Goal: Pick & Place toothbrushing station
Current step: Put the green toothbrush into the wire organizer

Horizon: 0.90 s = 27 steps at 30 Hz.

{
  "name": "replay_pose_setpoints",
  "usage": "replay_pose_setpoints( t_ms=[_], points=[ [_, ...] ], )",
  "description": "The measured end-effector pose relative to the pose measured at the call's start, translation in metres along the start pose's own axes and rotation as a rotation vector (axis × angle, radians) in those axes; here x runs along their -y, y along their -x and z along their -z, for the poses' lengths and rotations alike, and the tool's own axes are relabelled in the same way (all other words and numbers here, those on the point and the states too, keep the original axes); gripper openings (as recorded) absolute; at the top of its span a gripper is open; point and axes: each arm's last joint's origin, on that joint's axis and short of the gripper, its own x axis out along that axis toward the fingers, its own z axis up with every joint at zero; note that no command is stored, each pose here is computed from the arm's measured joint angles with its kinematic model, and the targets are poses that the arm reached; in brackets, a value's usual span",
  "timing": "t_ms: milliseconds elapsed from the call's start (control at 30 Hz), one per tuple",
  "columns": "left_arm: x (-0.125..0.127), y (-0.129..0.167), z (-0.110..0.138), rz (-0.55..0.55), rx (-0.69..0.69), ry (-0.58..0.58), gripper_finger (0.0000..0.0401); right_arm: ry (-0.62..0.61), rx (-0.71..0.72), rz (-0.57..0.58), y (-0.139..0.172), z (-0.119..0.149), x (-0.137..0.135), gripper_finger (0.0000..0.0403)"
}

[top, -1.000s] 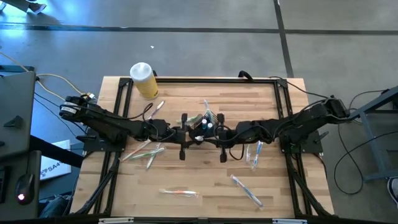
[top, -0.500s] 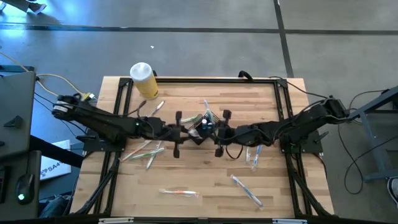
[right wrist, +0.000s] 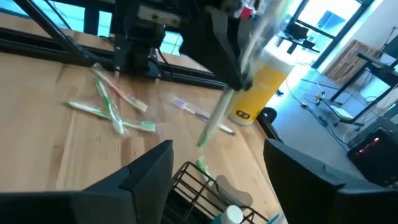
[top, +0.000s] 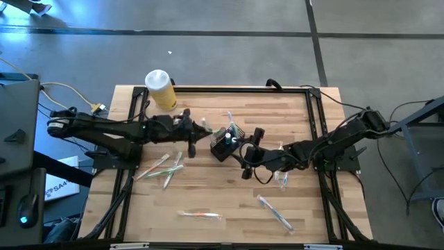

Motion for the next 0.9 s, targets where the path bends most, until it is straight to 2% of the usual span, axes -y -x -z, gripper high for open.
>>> replay_pose_setpoints(
  t_ms=[100,233,433,567,900],
  points=[
    [-0.010,-0.001,0.016,0.027,0.038,0.041,0.0015,0.006,-0.008,0.000,0.000,0.001,0.000,0.0243],
    [-0.014,0.001,0.023,0.061,0.072,0.075,0.0015,-0.002,-0.014,0.006,-0.002,0.002,0.002,0.0243],
    [-0.011,-0.007,0.030,0.071,0.050,0.068,0.0015,-0.018,-0.024,0.017,-0.004,0.003,0.005,0.0243],
    [-0.011,-0.017,0.043,0.058,-0.012,0.062,0.0015,-0.041,-0.030,0.027,-0.007,0.004,0.008,0.0243],
    [-0.011,-0.025,0.050,0.041,-0.014,0.012,0.0015,-0.041,-0.030,0.006,-0.007,0.004,0.007,0.0243]
  ],
)
